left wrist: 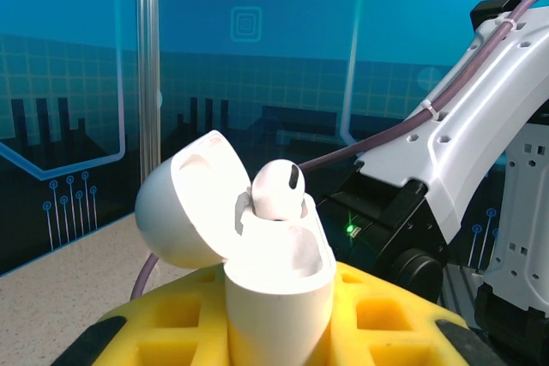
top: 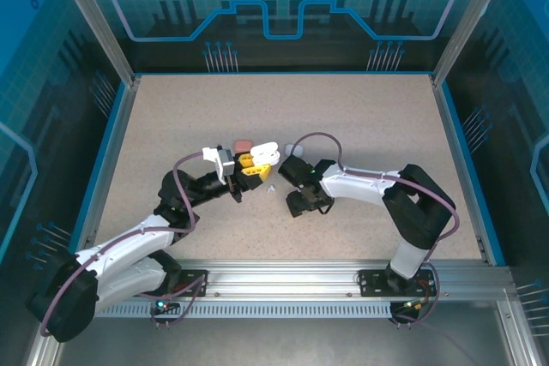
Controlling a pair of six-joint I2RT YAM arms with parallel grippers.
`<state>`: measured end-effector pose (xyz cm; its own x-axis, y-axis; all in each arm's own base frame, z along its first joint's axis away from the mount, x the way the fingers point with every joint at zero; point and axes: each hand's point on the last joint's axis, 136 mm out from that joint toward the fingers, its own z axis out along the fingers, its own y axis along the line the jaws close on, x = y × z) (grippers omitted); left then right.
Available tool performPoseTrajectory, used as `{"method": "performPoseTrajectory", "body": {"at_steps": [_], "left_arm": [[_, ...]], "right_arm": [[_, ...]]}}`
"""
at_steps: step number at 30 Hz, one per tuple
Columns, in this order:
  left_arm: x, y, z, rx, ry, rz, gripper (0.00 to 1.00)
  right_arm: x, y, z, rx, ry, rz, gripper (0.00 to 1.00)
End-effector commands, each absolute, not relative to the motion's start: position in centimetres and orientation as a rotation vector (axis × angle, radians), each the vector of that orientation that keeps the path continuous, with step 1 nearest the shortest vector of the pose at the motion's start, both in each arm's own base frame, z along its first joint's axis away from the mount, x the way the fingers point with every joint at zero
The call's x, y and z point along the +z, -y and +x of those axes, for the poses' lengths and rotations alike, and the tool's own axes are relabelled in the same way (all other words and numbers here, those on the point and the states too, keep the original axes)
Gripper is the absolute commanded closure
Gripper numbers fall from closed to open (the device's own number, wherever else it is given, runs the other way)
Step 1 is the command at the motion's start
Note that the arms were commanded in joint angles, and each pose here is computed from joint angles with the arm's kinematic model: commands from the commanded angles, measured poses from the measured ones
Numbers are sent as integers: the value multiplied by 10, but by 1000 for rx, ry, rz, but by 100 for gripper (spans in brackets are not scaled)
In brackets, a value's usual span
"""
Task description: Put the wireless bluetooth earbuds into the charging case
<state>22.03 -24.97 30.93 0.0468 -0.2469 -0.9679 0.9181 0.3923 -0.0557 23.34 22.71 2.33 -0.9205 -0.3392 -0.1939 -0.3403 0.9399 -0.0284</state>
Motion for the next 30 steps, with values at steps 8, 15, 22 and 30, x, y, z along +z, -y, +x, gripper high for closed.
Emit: {"method": "performPoseTrajectory", "body": {"at_steps": [8, 15, 22, 30], "left_arm": [[319, 248, 217, -1009, -1154, 721, 97], [320, 245, 214, -993, -1145, 722, 97], [320, 242, 211, -977, -1143, 726, 97], [320, 242, 210, -973, -1145, 730, 97]], "right_arm": [[54, -245, 227, 133, -2902, -554, 33], [44, -251, 231, 172, -2965, -524, 40], [35, -254, 234, 196, -3005, -507, 44], [25, -254, 239, 175, -3037, -502, 50]]}}
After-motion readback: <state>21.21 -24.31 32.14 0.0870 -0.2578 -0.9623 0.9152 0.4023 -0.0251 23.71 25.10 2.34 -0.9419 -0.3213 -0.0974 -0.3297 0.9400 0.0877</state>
